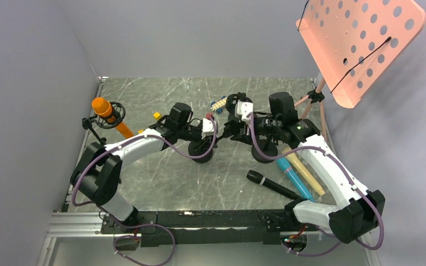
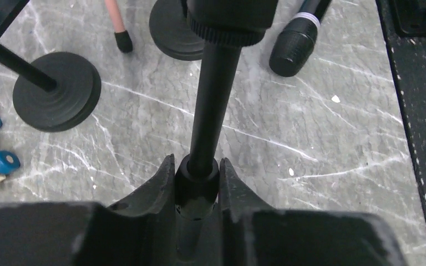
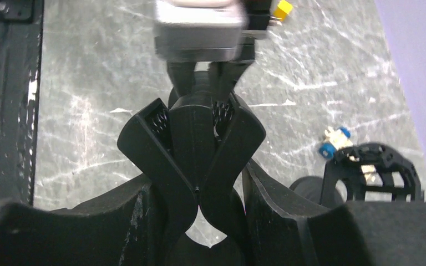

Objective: Remove the microphone from the stand

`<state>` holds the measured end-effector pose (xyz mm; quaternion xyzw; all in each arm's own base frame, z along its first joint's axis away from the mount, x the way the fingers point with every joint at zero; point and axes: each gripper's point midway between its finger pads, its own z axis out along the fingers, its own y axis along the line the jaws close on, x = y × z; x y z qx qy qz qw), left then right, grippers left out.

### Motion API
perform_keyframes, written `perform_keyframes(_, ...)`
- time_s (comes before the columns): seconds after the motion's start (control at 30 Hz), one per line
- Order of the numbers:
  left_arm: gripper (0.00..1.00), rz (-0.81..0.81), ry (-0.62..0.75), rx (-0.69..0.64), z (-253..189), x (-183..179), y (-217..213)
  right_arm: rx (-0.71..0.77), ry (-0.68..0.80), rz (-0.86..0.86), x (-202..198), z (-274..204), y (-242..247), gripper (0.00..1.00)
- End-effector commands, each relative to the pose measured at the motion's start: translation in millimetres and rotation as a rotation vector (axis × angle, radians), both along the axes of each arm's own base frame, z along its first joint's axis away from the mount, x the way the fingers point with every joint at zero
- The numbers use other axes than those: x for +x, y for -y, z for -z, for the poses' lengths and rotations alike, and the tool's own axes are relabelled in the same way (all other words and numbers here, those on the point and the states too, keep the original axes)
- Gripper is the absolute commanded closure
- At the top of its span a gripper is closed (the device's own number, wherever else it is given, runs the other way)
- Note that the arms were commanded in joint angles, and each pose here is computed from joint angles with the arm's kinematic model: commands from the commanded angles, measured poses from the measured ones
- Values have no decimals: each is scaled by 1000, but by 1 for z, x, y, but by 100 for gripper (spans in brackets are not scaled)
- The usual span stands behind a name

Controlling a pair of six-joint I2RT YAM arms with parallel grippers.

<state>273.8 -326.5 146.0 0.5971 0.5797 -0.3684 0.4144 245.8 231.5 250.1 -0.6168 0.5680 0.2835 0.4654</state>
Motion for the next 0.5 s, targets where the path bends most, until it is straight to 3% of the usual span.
perform_keyframes(0.0, 99, -30, 74, -18, -22, 14, 5, 177, -152, 305, 41, -41, -8, 100)
perform_keyframes(0.07, 100, -260, 1, -15, -24, 33, -1, 232, -316, 552, 69, -48, -1, 100)
perform_keyframes(0.17, 100, -793, -60, -64, -40, 75, -25, 298, -650, 962, 91, -51, 16, 100)
perform_keyframes(0.2, 100, -890, -115, -86, -44, 79, -28, 303, -670, 991, 91, -55, 15, 100)
perform_keyframes(0.33, 100, -1036, -370, -105, -35, 79, -19, 317, -614, 1009, 95, -65, 10, 100)
perform_keyframes(0.47, 100, -1037, -392, -101, -25, 69, -18, 314, -634, 1019, 99, -62, 7, 100)
